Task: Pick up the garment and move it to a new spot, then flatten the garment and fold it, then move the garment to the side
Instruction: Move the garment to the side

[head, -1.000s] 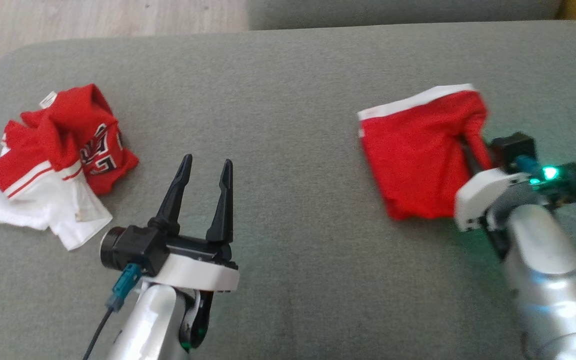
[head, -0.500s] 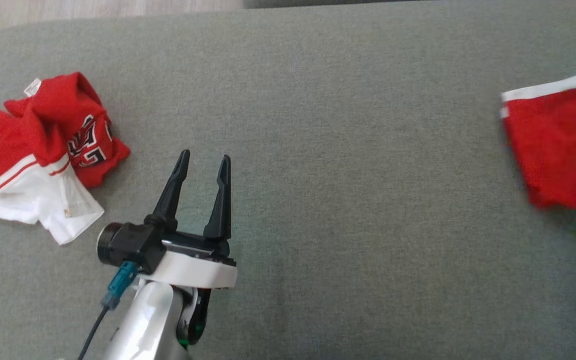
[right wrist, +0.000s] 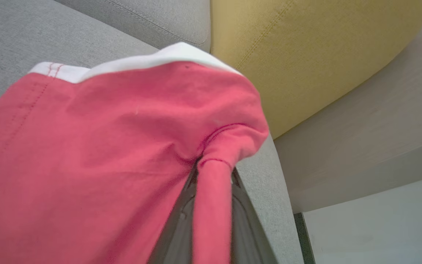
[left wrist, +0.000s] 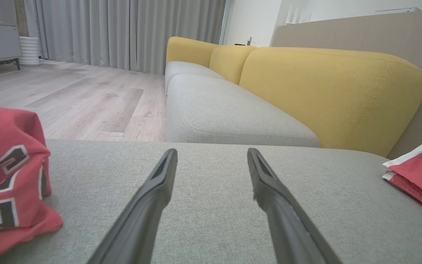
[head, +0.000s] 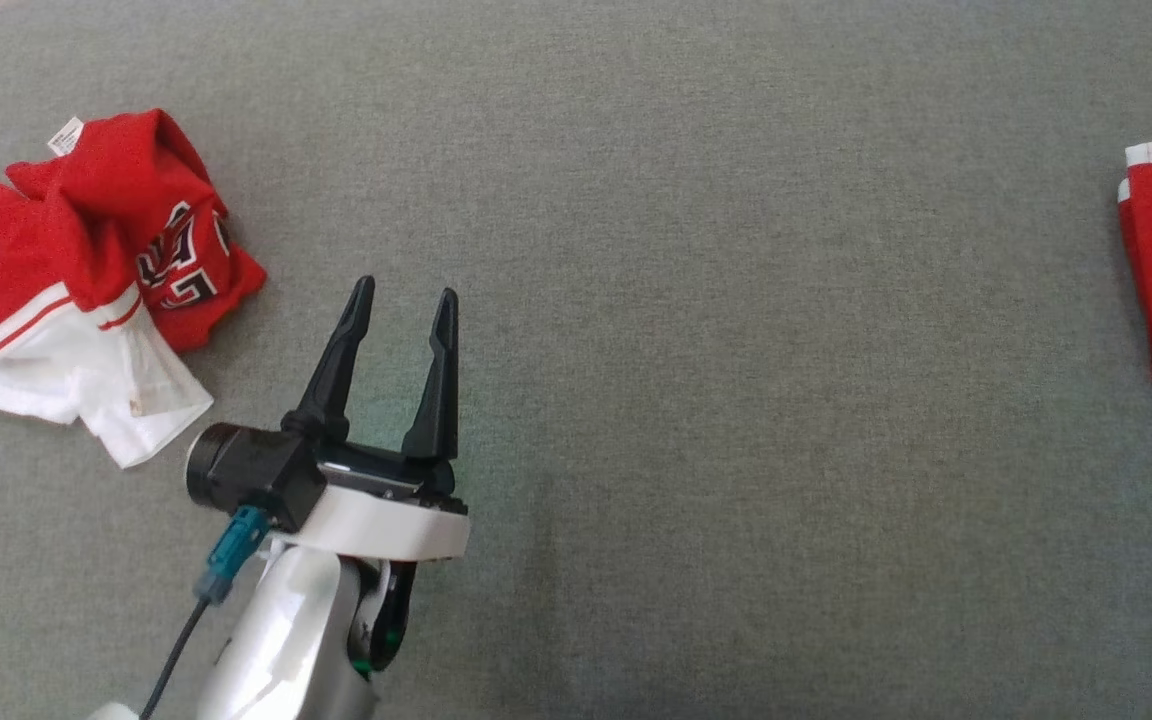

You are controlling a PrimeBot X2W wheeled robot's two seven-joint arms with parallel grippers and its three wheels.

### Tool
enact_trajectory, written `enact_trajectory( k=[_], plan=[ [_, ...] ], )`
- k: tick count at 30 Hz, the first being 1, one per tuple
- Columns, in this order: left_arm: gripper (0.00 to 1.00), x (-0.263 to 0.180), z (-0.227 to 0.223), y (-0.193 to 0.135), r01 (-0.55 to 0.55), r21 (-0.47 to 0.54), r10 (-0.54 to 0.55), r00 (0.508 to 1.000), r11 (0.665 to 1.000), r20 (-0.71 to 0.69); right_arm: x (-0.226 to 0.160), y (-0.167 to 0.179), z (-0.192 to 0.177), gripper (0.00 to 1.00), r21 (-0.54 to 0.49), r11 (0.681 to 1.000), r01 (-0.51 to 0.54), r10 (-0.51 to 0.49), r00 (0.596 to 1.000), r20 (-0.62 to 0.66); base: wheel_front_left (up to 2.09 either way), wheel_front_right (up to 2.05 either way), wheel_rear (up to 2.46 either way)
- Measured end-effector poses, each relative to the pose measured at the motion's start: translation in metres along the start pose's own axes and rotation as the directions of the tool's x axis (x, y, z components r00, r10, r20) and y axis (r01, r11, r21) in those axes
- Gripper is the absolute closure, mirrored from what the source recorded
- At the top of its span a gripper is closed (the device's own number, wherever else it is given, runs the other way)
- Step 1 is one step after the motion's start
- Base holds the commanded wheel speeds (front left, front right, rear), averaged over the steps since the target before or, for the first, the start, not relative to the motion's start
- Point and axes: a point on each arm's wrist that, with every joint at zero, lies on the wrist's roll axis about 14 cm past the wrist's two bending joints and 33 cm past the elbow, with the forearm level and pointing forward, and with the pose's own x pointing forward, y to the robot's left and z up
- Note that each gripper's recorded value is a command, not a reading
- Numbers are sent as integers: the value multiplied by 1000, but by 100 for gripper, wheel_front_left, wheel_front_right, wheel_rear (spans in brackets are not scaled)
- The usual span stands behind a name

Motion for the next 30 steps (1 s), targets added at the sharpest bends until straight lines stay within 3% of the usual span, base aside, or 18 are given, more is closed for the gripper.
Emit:
enact_trajectory(
  k=[8,9,10,16,23,30],
  plan=[
    [0,5,3,-4,15,1,-15,1000,1000,10,-3,4,-1,100,55,998,18,-17,1000,-8,0,0,0],
    [0,5,3,-5,17,1,-17,1000,1000,11,-4,4,1,43,56,998,19,-19,1000,-3,0,0,0],
    [0,5,4,-5,18,2,-18,1000,1000,12,-4,3,3,0,58,998,24,-24,1000,4,0,0,0],
    [0,4,13,-11,30,7,-30,999,1000,33,-15,-9,21,0,84,994,66,-71,996,61,0,0,0],
    [0,-4,28,-19,43,15,-43,997,999,70,-36,-3,72,0,127,990,58,-86,970,229,0,0,0],
    [0,-23,44,-26,40,23,-42,993,999,110,-82,11,144,0,246,969,-9,-111,875,470,0,0,0]
  ],
)
